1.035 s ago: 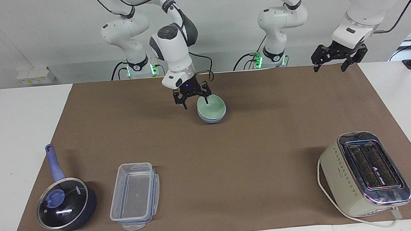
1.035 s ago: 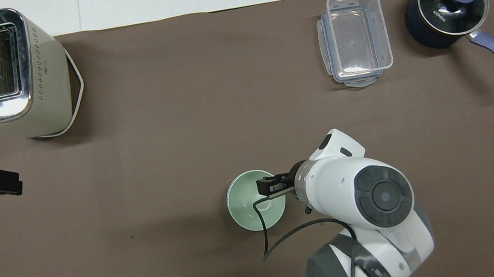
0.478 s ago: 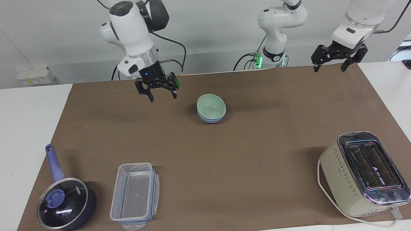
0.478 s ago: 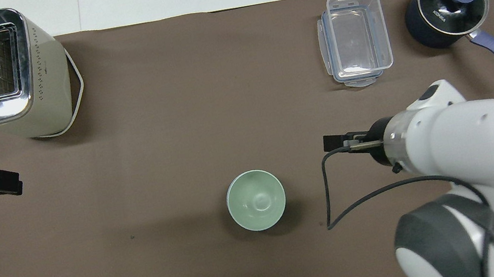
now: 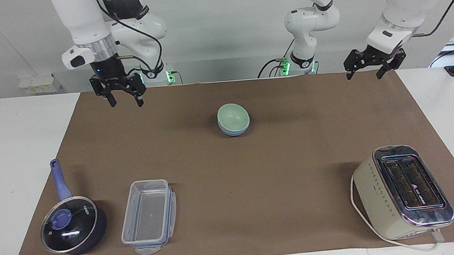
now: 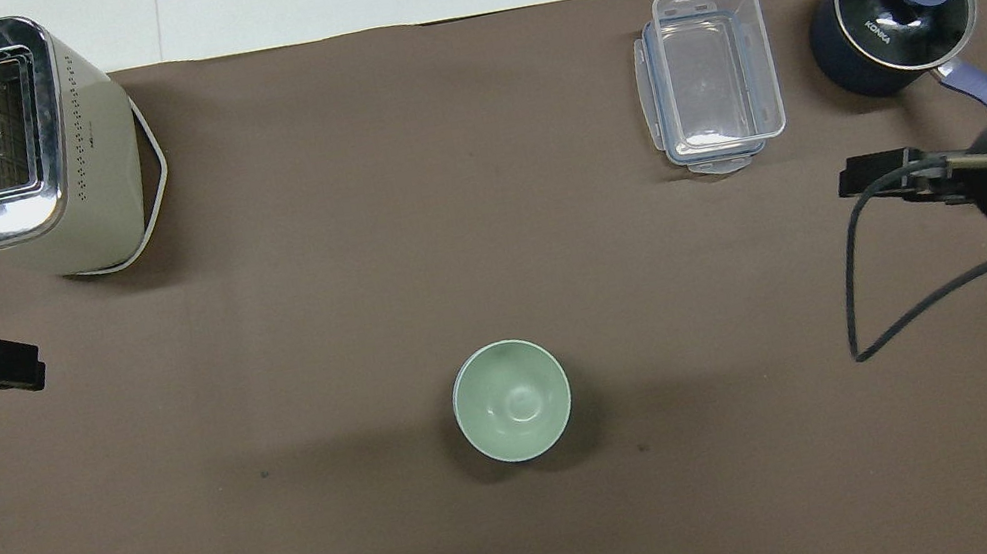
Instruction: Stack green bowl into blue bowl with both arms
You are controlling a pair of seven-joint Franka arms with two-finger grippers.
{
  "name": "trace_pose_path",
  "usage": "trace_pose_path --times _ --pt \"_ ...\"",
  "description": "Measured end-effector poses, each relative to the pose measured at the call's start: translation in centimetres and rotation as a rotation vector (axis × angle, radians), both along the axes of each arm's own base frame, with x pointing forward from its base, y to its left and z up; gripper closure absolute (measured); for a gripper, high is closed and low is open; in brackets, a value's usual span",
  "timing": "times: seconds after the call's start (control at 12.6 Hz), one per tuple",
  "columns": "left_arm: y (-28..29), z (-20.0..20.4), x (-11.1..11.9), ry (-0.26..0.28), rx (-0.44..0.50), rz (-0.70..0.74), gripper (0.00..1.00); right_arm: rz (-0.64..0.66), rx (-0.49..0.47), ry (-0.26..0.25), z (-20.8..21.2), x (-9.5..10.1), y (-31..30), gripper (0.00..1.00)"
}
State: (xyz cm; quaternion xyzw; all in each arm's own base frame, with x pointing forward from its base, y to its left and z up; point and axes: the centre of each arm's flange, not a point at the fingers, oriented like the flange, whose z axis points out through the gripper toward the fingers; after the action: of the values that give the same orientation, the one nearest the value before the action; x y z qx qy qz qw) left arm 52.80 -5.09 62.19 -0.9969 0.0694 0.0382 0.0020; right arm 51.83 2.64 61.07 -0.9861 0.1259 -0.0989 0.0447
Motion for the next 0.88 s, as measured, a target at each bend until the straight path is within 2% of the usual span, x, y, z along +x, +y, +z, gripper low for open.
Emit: trace_pose_path --times 0.24,0.48,0.64,0.88 --pt "0.0 0.0 0.0 0.000 0.000 0.000 0.00 -0.037 -0.008 0.015 3.1 0.1 -3.3 0.00" --pt "0.0 0.0 0.0 0.000 0.000 0.000 0.00 -0.049 -0.015 0.058 5.3 0.5 -4.2 0.00" --pt "0.0 0.0 0.0 0.000 0.000 0.000 0.00 -0.051 -0.018 0.101 6.2 0.9 -4.5 0.00" --pt "0.0 0.0 0.0 0.000 0.000 0.000 0.00 -0.026 -0.023 0.122 6.4 1.5 -4.9 0.00"
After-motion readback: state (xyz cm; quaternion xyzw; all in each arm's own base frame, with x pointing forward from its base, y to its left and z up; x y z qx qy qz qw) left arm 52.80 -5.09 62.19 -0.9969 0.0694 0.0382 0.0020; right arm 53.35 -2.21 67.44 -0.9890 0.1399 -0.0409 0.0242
